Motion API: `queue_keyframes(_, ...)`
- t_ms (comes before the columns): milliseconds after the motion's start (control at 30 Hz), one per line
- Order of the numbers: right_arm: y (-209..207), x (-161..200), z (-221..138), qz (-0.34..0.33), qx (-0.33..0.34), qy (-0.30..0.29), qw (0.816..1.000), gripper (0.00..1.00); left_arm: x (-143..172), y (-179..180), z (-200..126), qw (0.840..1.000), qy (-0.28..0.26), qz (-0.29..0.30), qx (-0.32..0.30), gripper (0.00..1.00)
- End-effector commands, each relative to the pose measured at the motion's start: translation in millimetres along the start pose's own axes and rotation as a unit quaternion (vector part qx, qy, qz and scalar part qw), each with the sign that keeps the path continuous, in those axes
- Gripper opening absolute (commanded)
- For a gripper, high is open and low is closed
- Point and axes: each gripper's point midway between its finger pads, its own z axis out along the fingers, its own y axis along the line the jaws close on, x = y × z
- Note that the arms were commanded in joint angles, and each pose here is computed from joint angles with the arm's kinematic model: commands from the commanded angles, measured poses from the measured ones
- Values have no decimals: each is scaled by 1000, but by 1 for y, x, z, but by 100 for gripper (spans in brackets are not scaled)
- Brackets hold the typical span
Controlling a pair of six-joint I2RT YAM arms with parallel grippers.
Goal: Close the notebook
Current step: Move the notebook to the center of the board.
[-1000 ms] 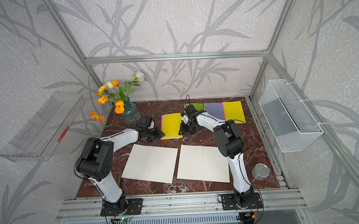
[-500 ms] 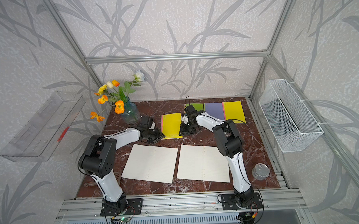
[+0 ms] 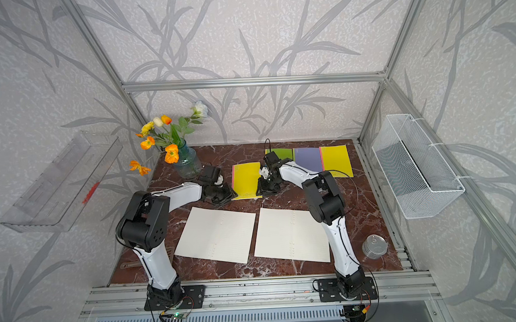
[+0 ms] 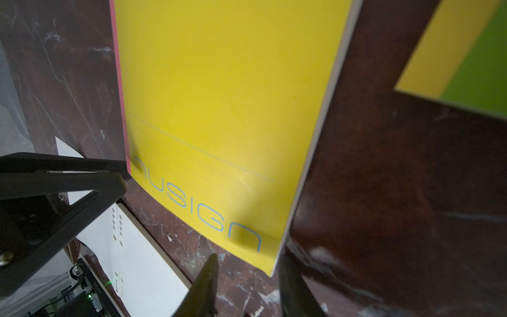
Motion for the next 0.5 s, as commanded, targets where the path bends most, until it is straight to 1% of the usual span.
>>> queue_keyframes(0, -2, 0, 6, 4, 8, 10, 1000, 37, -7, -2, 4, 1000, 4, 9, 4, 42)
queue_keyframes(467, -1, -24, 8, 8, 26, 0, 1000, 38, -34, -11, 8, 999, 3, 11, 32, 42)
